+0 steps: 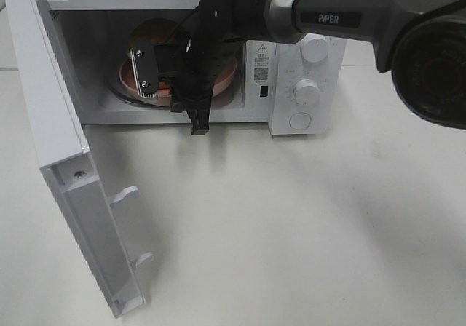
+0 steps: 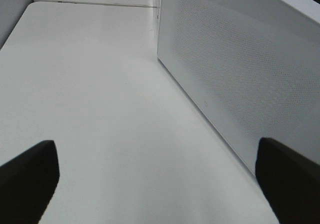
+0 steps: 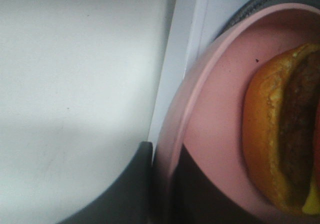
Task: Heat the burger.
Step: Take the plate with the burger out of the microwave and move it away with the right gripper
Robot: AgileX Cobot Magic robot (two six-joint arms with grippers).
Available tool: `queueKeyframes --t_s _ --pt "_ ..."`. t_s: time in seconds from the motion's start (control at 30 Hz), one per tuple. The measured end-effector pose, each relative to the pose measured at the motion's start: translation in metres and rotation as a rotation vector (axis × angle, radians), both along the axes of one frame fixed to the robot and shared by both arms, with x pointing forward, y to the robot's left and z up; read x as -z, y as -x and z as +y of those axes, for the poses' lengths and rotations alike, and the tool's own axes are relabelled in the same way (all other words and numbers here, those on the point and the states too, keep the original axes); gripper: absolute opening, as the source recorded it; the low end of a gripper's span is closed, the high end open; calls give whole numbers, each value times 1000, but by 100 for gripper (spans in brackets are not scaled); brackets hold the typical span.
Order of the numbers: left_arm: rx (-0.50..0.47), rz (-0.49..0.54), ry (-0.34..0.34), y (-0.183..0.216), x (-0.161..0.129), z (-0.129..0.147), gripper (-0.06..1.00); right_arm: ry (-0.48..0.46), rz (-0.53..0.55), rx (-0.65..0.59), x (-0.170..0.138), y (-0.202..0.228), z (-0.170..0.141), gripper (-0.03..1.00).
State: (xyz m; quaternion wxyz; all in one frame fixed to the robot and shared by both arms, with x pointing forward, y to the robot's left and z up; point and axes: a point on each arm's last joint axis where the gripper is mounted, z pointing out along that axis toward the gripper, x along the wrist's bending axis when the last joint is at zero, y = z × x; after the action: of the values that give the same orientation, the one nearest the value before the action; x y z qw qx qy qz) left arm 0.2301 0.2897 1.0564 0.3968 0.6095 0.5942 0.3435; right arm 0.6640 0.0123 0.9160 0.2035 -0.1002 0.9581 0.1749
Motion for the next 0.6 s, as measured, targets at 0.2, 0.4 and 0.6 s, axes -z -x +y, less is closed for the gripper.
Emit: queueKeyframes --t_s 0.2,0.4,0.6 --pt "0 0 0 0 0 0 99 25 -2 -37 -5 14 -8 8" --pt "0 0 0 0 0 0 99 45 -55 -50 -5 29 -22 8" --pt "0 0 0 0 0 0 99 69 -93 -96 -7 48 -33 8"
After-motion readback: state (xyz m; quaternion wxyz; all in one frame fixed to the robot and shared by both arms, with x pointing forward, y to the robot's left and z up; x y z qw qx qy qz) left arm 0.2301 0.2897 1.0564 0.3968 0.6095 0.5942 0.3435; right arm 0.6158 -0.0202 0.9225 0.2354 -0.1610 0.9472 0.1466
